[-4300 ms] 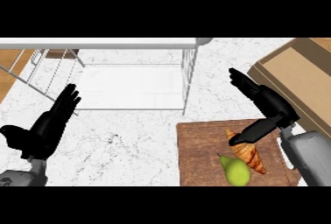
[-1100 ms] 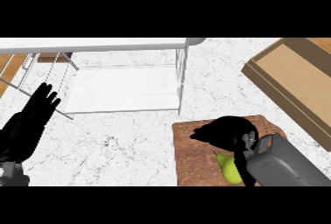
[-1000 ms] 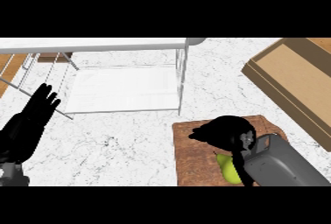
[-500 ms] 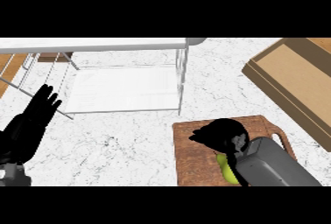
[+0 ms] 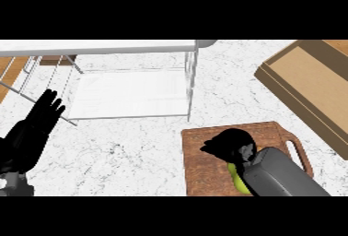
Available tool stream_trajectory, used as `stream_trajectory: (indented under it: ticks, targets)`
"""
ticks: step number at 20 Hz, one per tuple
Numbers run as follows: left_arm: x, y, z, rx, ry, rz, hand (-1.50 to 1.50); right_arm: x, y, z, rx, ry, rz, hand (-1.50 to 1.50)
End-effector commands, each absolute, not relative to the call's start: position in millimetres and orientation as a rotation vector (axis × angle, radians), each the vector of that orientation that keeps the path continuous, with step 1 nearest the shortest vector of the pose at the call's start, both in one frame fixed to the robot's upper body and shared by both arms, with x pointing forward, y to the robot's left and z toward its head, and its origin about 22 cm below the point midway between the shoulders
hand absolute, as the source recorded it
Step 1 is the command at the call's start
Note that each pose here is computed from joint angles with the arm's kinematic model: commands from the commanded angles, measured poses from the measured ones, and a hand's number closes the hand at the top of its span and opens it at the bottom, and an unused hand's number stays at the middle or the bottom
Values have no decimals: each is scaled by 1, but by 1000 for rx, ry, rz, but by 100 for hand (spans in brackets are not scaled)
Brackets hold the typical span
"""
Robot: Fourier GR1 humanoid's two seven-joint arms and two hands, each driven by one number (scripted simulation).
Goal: Pick the pear from the cutting board and place it in the cardboard box
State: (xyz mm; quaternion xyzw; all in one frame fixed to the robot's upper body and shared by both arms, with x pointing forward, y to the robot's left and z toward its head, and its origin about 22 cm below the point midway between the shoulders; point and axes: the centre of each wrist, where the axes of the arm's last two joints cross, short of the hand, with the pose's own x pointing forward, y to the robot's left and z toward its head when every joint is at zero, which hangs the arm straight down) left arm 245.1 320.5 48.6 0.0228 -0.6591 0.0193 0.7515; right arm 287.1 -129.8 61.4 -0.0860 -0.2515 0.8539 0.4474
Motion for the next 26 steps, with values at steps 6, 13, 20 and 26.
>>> stream_trajectory:
  ticks: [6,13,20,26]
  targets:
    - [249,316,38,58,-1445,60,0,270,-151,44,-220,-556,2160,-150]
    - [261,328,30,57,-1436,36,0,281,-133,37,-208,-553,2130,-150]
    - [248,316,49,45,-1432,40,0,301,-151,41,-170,-681,2141,150]
    - [268,311,45,54,-1446,42,0,281,-142,22,-179,-713,2163,150]
